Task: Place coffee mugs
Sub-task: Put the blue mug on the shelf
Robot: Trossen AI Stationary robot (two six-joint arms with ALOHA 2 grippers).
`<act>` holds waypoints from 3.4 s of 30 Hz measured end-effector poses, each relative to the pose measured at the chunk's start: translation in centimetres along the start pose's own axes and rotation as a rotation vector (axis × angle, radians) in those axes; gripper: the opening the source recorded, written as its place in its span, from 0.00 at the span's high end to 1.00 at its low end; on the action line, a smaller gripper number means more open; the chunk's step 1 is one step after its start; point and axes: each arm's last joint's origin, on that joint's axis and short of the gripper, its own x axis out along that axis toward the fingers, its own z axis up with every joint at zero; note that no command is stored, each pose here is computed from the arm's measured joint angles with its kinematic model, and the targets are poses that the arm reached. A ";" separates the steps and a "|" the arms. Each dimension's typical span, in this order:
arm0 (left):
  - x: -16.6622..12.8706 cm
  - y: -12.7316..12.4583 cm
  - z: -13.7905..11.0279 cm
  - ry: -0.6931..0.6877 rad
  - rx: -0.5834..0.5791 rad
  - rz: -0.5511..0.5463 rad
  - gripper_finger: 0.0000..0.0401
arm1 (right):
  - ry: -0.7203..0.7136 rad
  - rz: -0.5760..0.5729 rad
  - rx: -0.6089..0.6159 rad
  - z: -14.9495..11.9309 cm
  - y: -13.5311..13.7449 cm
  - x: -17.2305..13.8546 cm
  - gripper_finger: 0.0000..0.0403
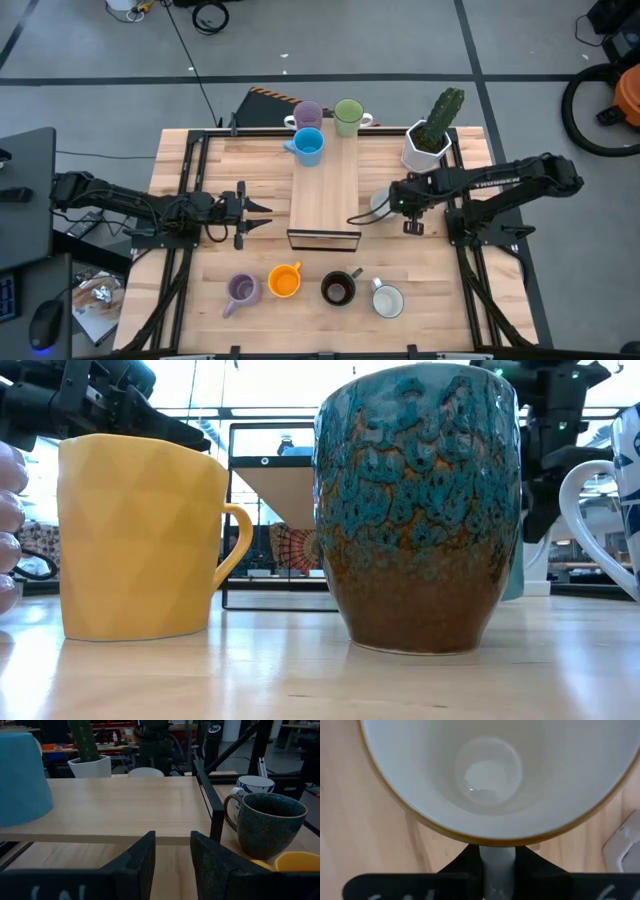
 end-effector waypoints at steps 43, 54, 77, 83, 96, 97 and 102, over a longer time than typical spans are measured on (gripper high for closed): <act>0.0 0.0 0.0 0.000 -0.052 0.000 0.68 | -0.189 0.000 0.042 -1.1 -4.9 -2.7 0.87; 0.0 0.0 0.0 0.000 -0.044 0.000 0.68 | -0.189 -0.054 0.080 -0.5 -6.0 -6.0 0.87; 0.0 0.0 0.0 -0.001 -0.042 0.000 0.68 | -0.258 -0.170 0.011 4.0 -8.2 -14.1 0.87; 0.0 0.0 0.0 0.000 -0.043 0.001 0.68 | -0.243 -0.163 -0.028 5.8 -8.6 -14.2 0.87; 0.0 0.0 0.0 0.000 -0.043 0.000 0.68 | -0.231 -0.104 -0.093 9.4 -9.2 -12.9 0.86; 0.0 0.0 0.0 0.000 -0.043 0.001 0.68 | -0.230 -0.092 -0.095 9.6 -9.2 -12.6 0.86; 0.0 0.0 0.0 0.000 -0.043 0.001 0.68 | -0.233 -0.058 -0.114 11.1 -9.5 -11.1 0.86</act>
